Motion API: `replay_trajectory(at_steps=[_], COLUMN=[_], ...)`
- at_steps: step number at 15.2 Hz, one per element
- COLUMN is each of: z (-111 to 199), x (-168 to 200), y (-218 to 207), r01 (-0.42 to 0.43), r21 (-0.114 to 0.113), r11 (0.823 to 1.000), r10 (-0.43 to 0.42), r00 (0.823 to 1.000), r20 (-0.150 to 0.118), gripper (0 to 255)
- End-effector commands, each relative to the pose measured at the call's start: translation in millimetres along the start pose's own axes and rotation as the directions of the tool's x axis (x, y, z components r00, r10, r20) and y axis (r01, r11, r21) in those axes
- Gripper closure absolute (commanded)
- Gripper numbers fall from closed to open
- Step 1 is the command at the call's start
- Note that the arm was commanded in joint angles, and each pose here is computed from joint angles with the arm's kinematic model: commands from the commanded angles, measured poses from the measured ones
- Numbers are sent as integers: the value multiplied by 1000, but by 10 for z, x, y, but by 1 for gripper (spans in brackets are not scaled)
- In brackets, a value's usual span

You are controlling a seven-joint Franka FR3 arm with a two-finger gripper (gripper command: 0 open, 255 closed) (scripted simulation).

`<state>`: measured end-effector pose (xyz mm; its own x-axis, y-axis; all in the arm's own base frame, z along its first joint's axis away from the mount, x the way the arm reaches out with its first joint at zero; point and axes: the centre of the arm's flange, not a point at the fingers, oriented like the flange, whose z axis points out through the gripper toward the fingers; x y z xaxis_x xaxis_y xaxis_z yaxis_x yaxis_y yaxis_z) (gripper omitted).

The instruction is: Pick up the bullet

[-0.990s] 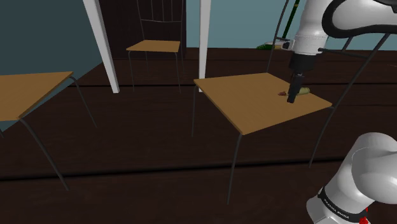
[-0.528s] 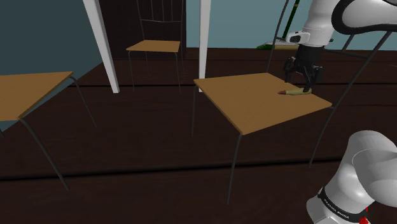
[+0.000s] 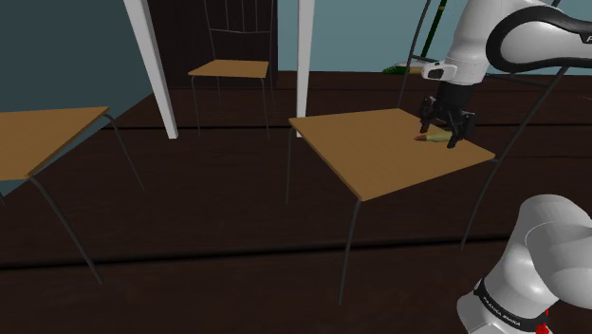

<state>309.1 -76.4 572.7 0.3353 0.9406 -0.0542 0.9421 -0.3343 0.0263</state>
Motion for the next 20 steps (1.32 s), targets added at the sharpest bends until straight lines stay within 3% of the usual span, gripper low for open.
replay_trajectory(at_steps=[1, 10, 20], z=[16, 12, -515], x=[-6, -5, -34], y=[-4, -2, 12], r01=[0, 0, 0], r21=[0, 0, 0], r11=[1000, 1000, 1000], r10=[0, 0, 0], r00=[1000, 1000, 1000], r20=[0, 0, 0], gripper=[255, 255, 255])
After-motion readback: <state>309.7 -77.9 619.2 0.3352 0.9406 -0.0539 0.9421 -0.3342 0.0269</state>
